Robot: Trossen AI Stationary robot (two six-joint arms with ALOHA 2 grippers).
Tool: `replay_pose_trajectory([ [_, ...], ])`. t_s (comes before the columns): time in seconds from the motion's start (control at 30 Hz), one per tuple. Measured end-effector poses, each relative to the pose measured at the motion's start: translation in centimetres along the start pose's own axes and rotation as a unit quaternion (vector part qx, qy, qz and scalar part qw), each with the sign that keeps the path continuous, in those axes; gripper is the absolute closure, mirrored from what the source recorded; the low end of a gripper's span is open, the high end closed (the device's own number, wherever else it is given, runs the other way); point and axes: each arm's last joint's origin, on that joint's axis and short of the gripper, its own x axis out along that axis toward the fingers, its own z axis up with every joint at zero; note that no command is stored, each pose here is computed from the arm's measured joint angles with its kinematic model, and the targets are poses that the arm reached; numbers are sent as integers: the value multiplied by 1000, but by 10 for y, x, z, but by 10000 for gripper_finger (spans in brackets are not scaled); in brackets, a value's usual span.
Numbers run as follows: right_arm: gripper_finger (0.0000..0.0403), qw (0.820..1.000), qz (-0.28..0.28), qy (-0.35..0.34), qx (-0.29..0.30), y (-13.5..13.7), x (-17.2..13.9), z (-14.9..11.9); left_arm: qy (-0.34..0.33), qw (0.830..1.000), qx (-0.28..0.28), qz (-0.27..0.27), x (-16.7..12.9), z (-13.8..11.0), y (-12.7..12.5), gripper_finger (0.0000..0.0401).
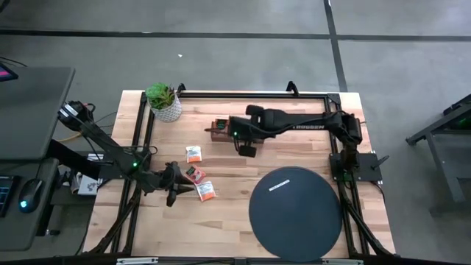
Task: Pick & Place Tea
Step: Put the brown tea sachet into the middle section of the wooden organizer
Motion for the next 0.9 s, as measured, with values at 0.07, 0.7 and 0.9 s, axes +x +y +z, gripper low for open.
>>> replay_pose_trajectory([
  [0.07,403,1000,-7,-13,-9,-6,-2,4,-12,1000,-6,-8,-1,2,-1,278],
  [0.7,403,997,14,13,-74,-22,24,10,-127,983,-109,81,8,34,24,278],
  [0.9,403,996,27,5,-87,-28,34,13,-137,979,-119,94,10,37,28,278],
])
